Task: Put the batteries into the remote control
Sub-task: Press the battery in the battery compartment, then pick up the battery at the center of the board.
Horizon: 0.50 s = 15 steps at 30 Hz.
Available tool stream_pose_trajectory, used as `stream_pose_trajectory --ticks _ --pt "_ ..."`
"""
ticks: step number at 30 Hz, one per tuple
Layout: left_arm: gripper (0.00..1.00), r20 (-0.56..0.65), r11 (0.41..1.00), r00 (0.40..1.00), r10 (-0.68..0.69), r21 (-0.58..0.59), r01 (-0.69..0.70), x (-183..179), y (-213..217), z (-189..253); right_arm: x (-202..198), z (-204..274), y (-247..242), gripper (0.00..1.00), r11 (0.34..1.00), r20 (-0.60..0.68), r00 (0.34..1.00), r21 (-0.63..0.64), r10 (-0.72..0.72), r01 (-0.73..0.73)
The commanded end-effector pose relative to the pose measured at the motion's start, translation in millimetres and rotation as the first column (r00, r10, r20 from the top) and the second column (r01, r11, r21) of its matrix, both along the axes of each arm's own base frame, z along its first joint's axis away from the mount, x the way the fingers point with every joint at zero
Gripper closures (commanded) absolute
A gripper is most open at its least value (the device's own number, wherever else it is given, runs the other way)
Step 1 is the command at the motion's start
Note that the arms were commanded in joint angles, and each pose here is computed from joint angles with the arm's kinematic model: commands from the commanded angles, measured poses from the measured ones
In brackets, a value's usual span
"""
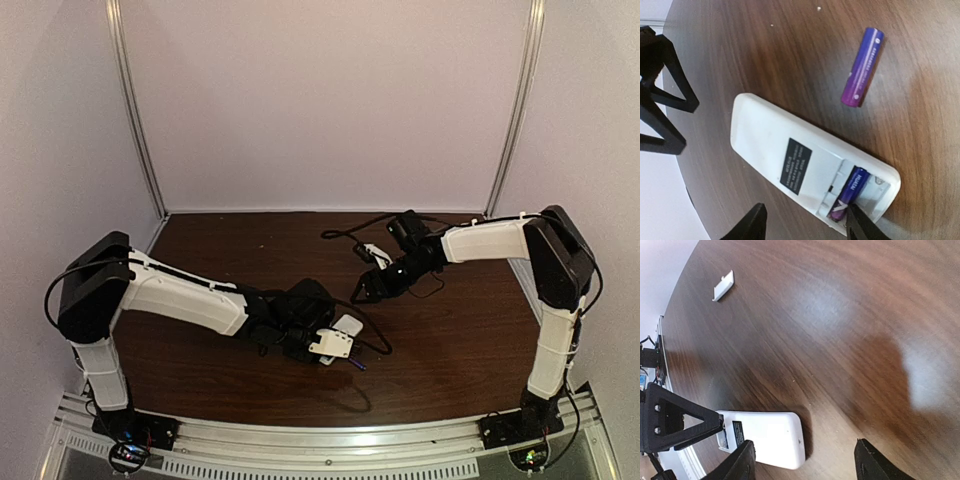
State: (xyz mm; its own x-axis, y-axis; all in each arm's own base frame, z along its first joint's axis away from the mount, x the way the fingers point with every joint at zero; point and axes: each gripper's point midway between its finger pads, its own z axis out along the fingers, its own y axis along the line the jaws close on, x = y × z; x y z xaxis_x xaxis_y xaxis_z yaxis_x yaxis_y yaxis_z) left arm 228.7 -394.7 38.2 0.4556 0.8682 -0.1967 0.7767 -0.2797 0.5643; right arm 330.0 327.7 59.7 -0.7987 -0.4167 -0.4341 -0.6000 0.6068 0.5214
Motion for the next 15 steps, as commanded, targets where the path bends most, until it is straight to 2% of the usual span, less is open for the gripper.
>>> stream_pose_trajectory --ticks 1,5,6,7,9,12,15 --pt "0.41 0.034 0.987 0.997 0.065 -0.151 -0.06 12.8 -17.5 43.8 23.7 39.4 -21.7 0.3 0.993 0.121 0.986 0.027 -0.113 0.111" --pt "0.3 0.025 0.95 0.988 0.15 -0.281 -0.138 22.9 -12.8 81.4 18.5 56.9 -38.9 0.31 0.987 0.172 0.972 0.057 -0.159 0.151" --pt "0.21 0.02 0.935 0.984 0.174 -0.317 -0.159 25.1 -9.8 89.7 13.3 58.9 -41.9 0.31 0.986 0.178 0.971 0.062 -0.16 0.152" --pt "0.07 0.012 0.917 0.978 0.209 -0.351 -0.192 27.4 -5.5 95.6 7.1 62.2 -43.5 0.32 0.987 0.185 0.97 0.072 -0.157 0.146" --pt "0.03 -0.011 0.88 0.964 0.265 -0.407 -0.247 31.2 5.0 103.6 -6.7 66.3 -45.1 0.33 0.988 0.198 0.969 0.081 -0.148 0.134" --pt "0.03 -0.1 0.765 0.921 0.378 -0.526 -0.371 45.7 25.0 122.4 -30.6 67.8 -45.2 0.35 0.993 0.219 0.969 0.053 -0.113 0.104" --pt "0.03 -0.243 0.602 0.848 0.471 -0.614 -0.511 60.9 53.3 137.4 -54.6 59.5 -42.6 0.38 0.998 0.214 0.975 -0.002 -0.064 0.066"
